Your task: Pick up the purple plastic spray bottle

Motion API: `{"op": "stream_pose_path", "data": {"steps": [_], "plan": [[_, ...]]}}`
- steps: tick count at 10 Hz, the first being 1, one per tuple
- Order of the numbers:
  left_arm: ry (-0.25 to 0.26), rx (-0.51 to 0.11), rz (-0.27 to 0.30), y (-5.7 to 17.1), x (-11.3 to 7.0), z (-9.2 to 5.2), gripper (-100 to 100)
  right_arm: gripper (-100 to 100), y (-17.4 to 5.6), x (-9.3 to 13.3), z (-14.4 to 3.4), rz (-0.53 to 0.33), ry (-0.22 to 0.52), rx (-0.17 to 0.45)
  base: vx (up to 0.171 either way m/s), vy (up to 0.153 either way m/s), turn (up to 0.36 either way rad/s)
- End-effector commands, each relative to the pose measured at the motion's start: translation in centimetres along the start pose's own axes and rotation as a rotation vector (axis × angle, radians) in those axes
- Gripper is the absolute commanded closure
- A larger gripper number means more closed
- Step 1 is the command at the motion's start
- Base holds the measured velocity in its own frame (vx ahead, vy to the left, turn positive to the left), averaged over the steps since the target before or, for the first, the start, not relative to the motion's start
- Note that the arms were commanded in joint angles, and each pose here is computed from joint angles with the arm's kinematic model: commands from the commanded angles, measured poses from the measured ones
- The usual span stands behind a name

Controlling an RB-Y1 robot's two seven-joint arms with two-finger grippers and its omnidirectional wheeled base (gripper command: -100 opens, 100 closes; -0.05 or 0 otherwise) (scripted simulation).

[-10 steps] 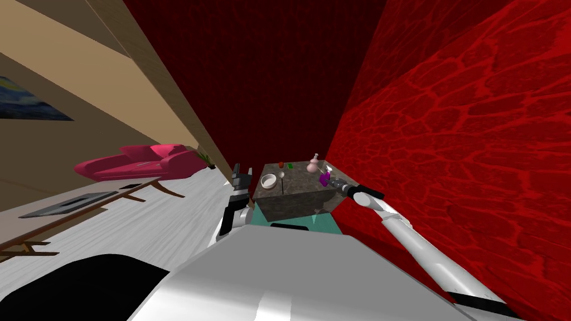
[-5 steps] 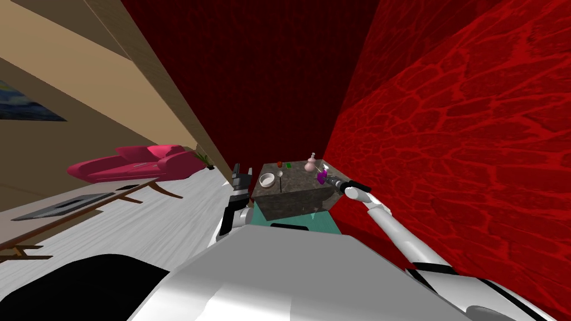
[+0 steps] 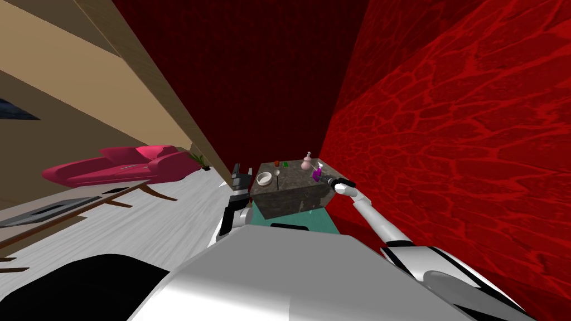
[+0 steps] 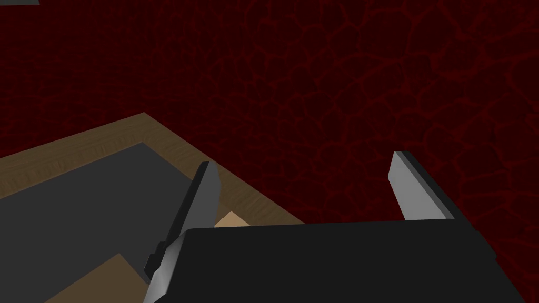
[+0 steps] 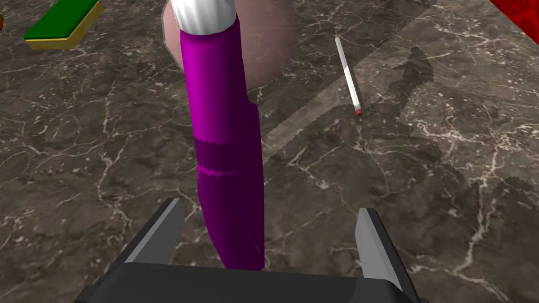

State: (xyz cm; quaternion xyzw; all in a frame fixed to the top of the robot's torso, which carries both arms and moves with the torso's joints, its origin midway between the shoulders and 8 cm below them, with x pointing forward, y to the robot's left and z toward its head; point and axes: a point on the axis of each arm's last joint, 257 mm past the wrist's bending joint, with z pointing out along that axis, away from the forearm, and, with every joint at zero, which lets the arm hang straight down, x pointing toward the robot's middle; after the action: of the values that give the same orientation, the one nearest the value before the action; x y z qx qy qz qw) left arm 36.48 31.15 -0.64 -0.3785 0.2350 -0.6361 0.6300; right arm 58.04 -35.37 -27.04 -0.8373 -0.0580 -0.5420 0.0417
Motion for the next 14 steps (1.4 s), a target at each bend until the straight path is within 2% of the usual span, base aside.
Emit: {"op": "stream_pose_path", "data": {"steps": [1, 2, 3, 5, 6, 7, 8, 9, 12, 13, 14], "plan": [[0.000, 0.000, 0.000, 0.0, 0.0, 0.0, 0, -100, -0.3, 1.5, 0.9, -0.005, 0.011, 0.002, -0.032, -0.035, 0.014], [0.000, 0.000, 0.000, 0.0, 0.0, 0.0, 0, -100, -0.5, 2.7, 1.1, -0.010, 0.028, 0.007, -0.003, -0.011, 0.010], [0.000, 0.000, 0.000, 0.0, 0.0, 0.0, 0, -100, -3.2, 1.7, 2.6, -0.019, 0.004, 0.031, -0.046, -0.045, -0.110], [0.000, 0.000, 0.000, 0.0, 0.0, 0.0, 0, -100, -3.0, 3.4, 3.4, -0.025, 0.016, 0.026, -0.045, -0.046, -0.026], [0.000, 0.000, 0.000, 0.0, 0.0, 0.0, 0, -100, -5.8, 2.0, 4.8, -0.039, -0.016, 0.052, -0.046, -0.066, -0.103], [0.000, 0.000, 0.000, 0.0, 0.0, 0.0, 0, -100, -5.5, 3.1, 5.3, -0.044, -0.010, 0.043, -0.060, -0.064, -0.048], [0.000, 0.000, 0.000, 0.0, 0.0, 0.0, 0, -100, -6.0, 5.4, 5.6, -0.054, 0.020, 0.049, -0.031, -0.028, 0.004], [0.000, 0.000, 0.000, 0.0, 0.0, 0.0, 0, -100, -8.7, 3.6, 6.8, -0.066, -0.018, 0.074, -0.055, -0.056, -0.102], [0.000, 0.000, 0.000, 0.0, 0.0, 0.0, 0, -100, -9.0, 7.3, 7.4, -0.090, 0.021, 0.070, -0.032, -0.030, -0.018], [0.000, 0.000, 0.000, 0.0, 0.0, 0.0, 0, -100, -12.0, 6.3, 8.4, -0.120, -0.001, 0.096, -0.044, -0.047, -0.100], [0.000, 0.000, 0.000, 0.0, 0.0, 0.0, 0, -100, -11.9, 7.0, 8.7, -0.127, 0.000, 0.092, -0.063, -0.061, -0.061]]}}
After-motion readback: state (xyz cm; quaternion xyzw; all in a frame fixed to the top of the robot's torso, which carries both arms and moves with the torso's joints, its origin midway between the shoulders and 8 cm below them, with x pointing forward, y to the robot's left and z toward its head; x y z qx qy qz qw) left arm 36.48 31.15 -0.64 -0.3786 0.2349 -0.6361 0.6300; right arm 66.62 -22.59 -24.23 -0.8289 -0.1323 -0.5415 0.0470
